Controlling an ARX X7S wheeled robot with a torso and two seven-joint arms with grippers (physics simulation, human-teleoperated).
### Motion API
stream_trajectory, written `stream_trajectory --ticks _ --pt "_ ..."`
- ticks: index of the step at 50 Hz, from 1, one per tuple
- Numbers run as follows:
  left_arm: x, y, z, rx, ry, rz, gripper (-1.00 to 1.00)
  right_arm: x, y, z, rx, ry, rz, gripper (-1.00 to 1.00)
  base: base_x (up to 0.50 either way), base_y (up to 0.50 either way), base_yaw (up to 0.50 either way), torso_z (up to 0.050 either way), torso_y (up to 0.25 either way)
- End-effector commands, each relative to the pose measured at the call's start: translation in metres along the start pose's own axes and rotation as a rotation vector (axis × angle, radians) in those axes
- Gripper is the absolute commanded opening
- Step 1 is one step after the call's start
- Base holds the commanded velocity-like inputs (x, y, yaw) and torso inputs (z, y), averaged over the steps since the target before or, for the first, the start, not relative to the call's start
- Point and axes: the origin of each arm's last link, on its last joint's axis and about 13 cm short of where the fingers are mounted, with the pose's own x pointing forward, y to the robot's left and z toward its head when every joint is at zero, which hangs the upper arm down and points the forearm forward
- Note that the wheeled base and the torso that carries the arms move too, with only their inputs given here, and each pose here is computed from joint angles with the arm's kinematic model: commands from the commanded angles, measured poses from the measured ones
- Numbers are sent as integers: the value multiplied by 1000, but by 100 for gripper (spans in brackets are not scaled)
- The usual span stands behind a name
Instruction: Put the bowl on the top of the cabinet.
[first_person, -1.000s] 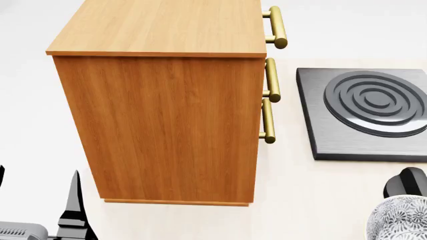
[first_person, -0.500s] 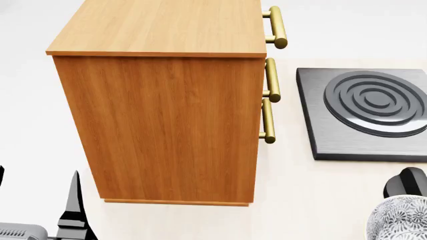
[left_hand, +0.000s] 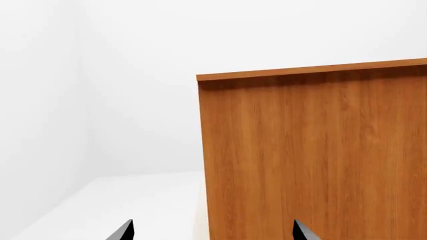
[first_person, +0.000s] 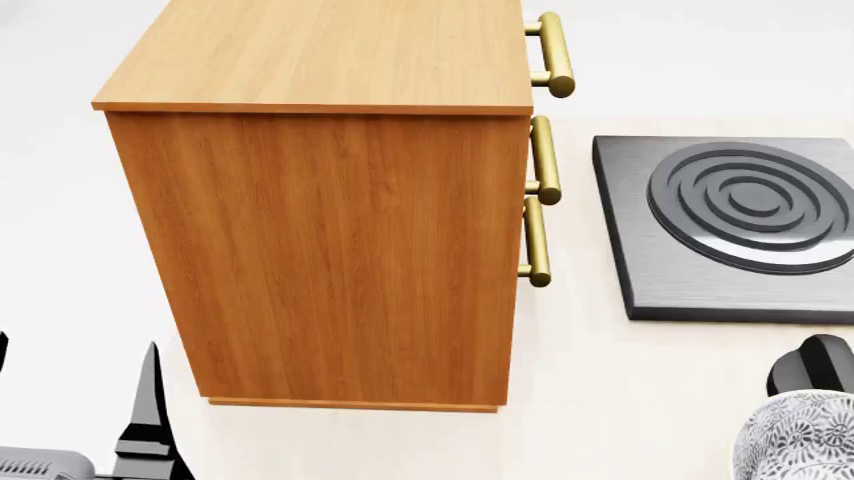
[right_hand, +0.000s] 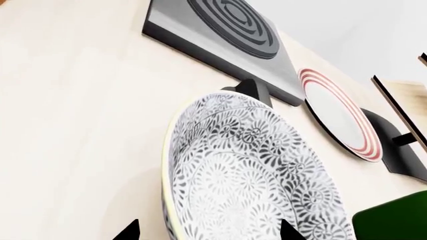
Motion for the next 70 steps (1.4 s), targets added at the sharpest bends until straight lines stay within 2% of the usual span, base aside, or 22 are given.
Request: stream_trajectory --ticks 1,70 --pt "0 0 0 1 0 0 100 2 1 0 2 -1 1 100 0 0 0 0 0" --pt "0 0 1 4 0 0 100 7 4 -5 8 13 5 100 0 0 0 0 0"
